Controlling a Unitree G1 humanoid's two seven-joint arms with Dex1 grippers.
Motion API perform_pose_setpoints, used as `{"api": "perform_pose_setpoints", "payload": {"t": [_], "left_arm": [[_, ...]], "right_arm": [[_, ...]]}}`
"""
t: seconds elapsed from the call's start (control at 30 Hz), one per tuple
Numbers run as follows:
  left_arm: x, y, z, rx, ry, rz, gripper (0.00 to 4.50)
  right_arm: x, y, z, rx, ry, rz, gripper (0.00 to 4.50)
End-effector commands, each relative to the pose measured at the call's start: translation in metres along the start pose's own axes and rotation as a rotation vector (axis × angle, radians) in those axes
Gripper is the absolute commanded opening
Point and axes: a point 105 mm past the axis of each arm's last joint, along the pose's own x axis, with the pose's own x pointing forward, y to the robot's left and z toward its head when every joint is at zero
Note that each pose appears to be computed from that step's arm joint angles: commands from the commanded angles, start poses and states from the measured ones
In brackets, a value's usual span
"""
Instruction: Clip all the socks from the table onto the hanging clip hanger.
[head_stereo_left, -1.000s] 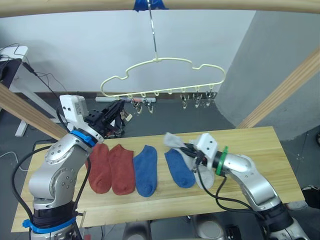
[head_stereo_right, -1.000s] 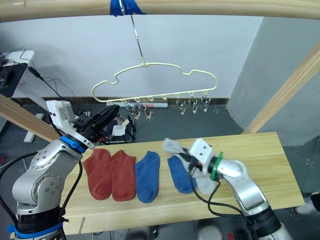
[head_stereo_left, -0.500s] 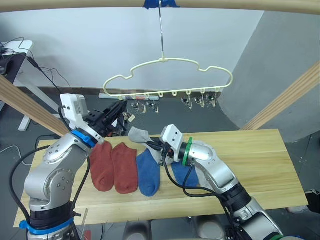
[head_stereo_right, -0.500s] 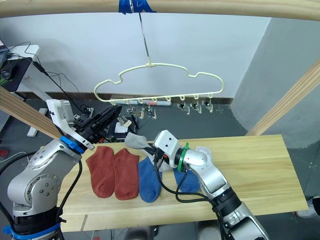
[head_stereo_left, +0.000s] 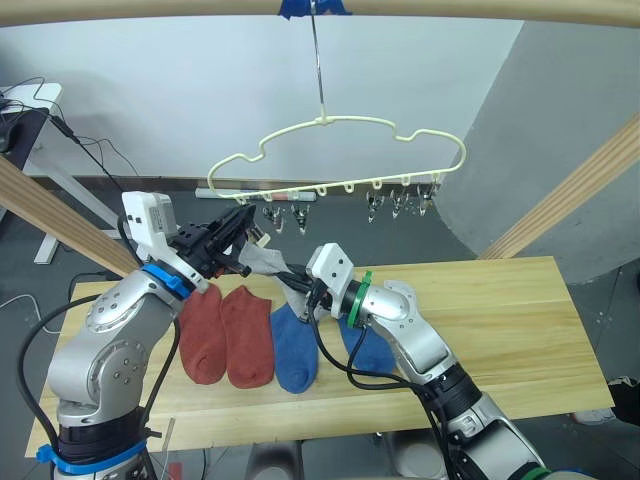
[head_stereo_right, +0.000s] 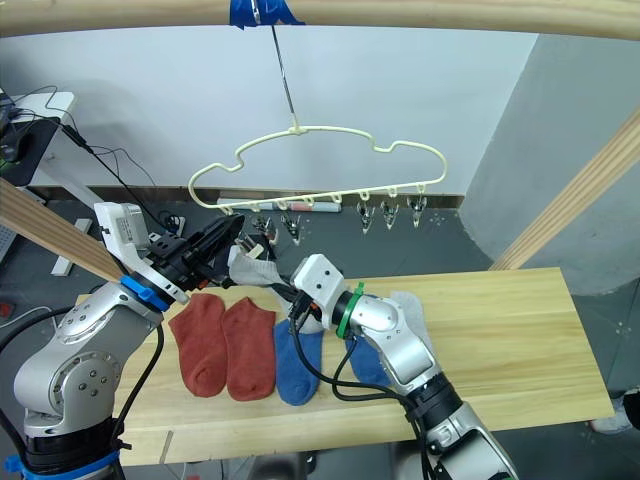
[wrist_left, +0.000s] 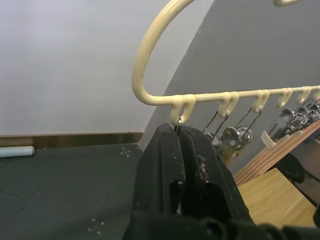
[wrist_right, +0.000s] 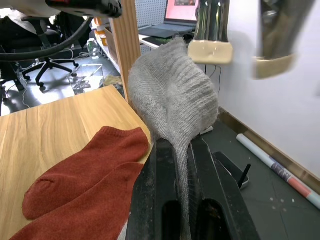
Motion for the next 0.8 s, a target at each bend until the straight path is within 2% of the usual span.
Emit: {"api": "perform_pose_setpoints", "payload": {"t": [0.03,0.73,0.8], "left_arm": [[-0.005,0.001,0.006,0.023,-0.014,0.005,0.0],[-0.006,-0.001,0.004,-0.015,-0.01,0.008,0.0],[-0.007,-0.001,0.003,-0.01,-0.005,0.007,0.58]], "right_arm": [[-0.002,0.006,0.019,-0.031,-0.081,0.031,0.01],[0.009,0.001,0.019,-0.085,-0.081,-0.01,0.01],[0.009,0.001,0.02,-0.087,-0.085,-0.01,0.0]]}}
